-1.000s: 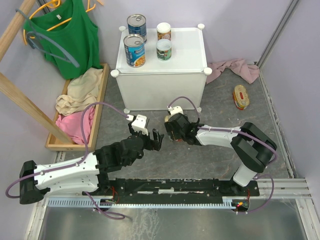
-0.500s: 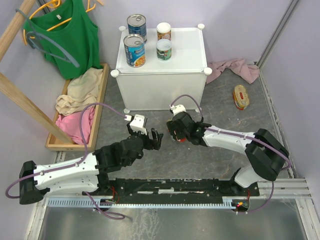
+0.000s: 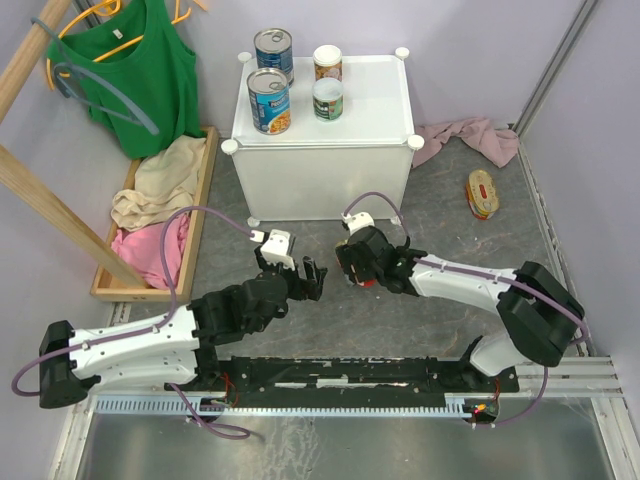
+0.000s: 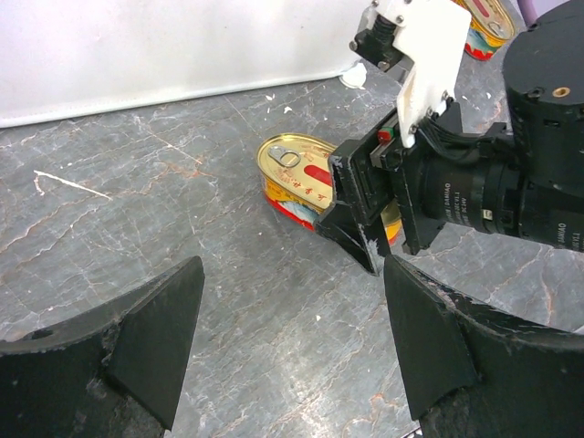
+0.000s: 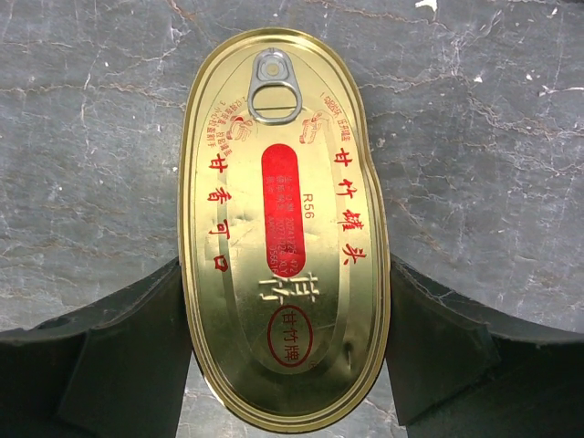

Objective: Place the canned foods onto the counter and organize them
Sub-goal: Pick up the canned food from the center of the board.

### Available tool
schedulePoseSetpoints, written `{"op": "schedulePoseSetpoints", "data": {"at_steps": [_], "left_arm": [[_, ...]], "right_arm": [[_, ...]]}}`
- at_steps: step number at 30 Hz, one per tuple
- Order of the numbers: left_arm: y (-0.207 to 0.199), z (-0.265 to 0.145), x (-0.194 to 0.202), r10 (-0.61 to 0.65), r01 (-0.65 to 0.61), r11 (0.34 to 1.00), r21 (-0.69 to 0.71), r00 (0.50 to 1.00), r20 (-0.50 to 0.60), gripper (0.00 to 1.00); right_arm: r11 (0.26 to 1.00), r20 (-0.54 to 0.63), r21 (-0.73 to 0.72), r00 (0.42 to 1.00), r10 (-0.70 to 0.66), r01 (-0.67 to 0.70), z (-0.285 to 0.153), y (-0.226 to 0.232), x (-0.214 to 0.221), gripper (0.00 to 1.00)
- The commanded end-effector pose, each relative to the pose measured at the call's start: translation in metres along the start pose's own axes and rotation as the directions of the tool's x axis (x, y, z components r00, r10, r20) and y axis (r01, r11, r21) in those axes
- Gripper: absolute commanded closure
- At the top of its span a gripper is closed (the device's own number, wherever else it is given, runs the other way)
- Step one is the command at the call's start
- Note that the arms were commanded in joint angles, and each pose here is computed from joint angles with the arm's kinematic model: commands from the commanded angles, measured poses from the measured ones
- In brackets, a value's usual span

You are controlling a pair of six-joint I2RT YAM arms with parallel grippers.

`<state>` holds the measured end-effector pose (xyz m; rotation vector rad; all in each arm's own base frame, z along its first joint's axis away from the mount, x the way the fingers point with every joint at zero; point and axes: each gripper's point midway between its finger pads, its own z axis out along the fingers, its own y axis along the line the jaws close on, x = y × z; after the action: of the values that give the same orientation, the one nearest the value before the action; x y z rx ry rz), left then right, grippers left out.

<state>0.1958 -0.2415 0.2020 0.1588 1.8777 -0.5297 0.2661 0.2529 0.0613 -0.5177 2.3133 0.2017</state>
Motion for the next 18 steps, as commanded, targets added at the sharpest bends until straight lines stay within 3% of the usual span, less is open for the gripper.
{"op": "schedulePoseSetpoints", "data": {"at_steps": [1, 18], "left_arm": [[0.000, 0.002, 0.000, -0.046, 0.046, 0.999, -0.015, 0.999, 0.012, 0.14], [-0.004, 0.008, 0.011, -0.082, 0.082, 0.996, -0.021, 0.996, -0.015, 0.09]], "right_arm": [[0.998, 0.146, -0.049, 0.988, 0.042, -0.035, -0.018, 0.009, -0.041, 0.99], [0.993, 0.251, -0.113, 0.966, 0.062, -0.035, -0.050, 0.011, -0.065, 0.99]]}}
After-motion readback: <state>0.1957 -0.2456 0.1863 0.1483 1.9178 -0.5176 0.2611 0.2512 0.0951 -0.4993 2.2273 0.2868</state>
